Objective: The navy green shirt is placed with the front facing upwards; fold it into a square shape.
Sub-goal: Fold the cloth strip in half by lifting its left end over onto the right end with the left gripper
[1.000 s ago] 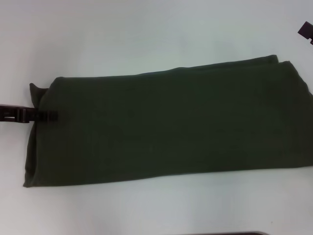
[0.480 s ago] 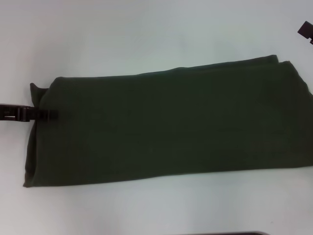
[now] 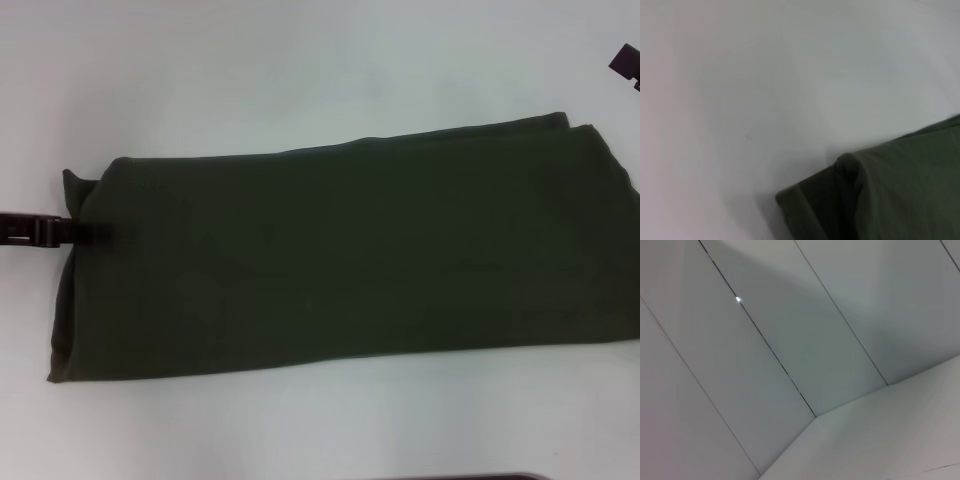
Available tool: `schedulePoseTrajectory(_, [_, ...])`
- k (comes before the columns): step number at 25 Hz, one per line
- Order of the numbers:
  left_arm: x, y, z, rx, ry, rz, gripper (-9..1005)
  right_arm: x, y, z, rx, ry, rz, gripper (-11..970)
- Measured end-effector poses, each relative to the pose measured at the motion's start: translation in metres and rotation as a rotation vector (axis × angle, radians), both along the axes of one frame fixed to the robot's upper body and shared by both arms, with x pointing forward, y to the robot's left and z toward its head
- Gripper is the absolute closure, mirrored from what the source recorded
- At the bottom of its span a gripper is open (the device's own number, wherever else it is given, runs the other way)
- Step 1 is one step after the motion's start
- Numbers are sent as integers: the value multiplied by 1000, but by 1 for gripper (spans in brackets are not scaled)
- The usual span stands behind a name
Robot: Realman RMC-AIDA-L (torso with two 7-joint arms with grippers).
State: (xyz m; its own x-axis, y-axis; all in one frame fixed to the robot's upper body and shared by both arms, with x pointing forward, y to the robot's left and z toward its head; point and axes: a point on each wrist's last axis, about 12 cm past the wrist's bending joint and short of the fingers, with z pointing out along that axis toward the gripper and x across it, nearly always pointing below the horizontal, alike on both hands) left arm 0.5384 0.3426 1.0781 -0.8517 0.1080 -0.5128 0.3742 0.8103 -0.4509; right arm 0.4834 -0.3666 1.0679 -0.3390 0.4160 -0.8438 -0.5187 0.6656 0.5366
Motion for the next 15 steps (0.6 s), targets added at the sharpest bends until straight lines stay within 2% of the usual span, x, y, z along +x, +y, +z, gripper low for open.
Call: schedulePoseTrajectory(15, [1,-4,-1,6,0,-16,567,0,0,0,0,0,0,59])
